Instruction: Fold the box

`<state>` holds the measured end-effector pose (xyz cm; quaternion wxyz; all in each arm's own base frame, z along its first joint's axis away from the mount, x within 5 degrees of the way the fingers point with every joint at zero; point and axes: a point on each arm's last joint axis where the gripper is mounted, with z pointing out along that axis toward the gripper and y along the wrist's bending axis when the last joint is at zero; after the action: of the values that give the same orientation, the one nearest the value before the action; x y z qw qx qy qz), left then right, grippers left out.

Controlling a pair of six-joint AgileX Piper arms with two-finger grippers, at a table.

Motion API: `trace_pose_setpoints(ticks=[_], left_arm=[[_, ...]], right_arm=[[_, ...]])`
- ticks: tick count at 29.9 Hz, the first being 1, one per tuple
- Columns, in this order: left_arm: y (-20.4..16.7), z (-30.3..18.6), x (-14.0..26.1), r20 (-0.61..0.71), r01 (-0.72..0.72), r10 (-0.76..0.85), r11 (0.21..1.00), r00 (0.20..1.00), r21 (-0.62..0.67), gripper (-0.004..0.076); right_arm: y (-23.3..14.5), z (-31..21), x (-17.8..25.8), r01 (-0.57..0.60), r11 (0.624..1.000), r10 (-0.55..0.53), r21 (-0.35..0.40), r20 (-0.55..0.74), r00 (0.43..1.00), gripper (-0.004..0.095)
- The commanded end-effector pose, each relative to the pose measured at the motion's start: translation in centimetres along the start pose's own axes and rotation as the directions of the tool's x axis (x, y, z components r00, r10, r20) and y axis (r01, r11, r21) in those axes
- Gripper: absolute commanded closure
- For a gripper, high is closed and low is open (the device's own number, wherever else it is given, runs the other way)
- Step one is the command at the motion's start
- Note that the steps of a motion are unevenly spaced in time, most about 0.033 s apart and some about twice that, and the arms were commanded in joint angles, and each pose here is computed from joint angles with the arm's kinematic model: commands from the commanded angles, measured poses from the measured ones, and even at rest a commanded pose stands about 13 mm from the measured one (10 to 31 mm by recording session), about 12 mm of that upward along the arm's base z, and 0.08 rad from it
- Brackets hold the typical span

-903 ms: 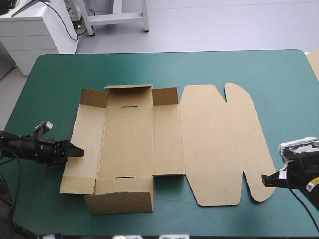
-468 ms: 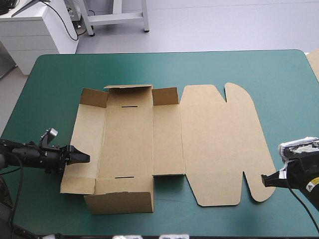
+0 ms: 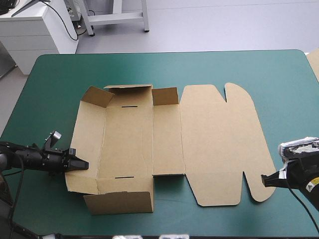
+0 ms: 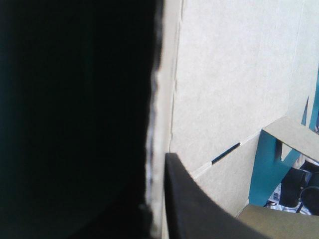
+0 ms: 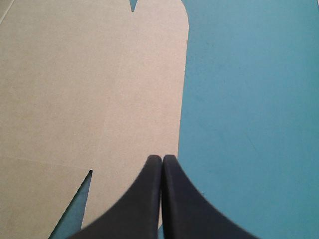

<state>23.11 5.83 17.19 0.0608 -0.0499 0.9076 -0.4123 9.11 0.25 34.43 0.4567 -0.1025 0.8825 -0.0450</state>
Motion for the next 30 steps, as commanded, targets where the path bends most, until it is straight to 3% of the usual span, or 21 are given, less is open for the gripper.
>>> trace_pose_setpoints(ticks=[1,8,19,26,30], left_arm=[[-1.6,0.4,-0.3,0.013,-0.113,0.112,0.991,0.994,0.07,0.0731],[-3.7,0.6,-2.1,0.008,-0.19,0.19,0.98,0.982,0.063,0.0731],[-7.6,0.7,-4.6,-0.092,-0.359,0.354,0.932,0.931,-0.049,0.0731],[-15.3,-1.6,-6.2,-0.086,-0.623,0.619,0.76,0.781,-0.187,0.0731],[-21.5,-3.1,-6.5,-0.121,-0.754,0.762,0.582,0.636,-0.305,0.0731]], right_arm=[[-0.3,-0.5,-1.0,0.003,1.0,-0.004,0.02,0.07,0.998,0.0924],[-0.3,-0.5,-0.9,0.002,1.0,-0.003,0.018,0.061,0.998,0.0924],[-0.2,-0.5,-0.9,-0.002,1.0,0.001,0.011,0.053,0.999,0.0924],[-0.2,-0.5,-0.9,0.017,1.0,-0.018,0.013,0.054,0.998,0.0924],[-0.2,-0.5,-0.9,0.017,1.0,-0.018,0.013,0.056,0.998,0.0924]])
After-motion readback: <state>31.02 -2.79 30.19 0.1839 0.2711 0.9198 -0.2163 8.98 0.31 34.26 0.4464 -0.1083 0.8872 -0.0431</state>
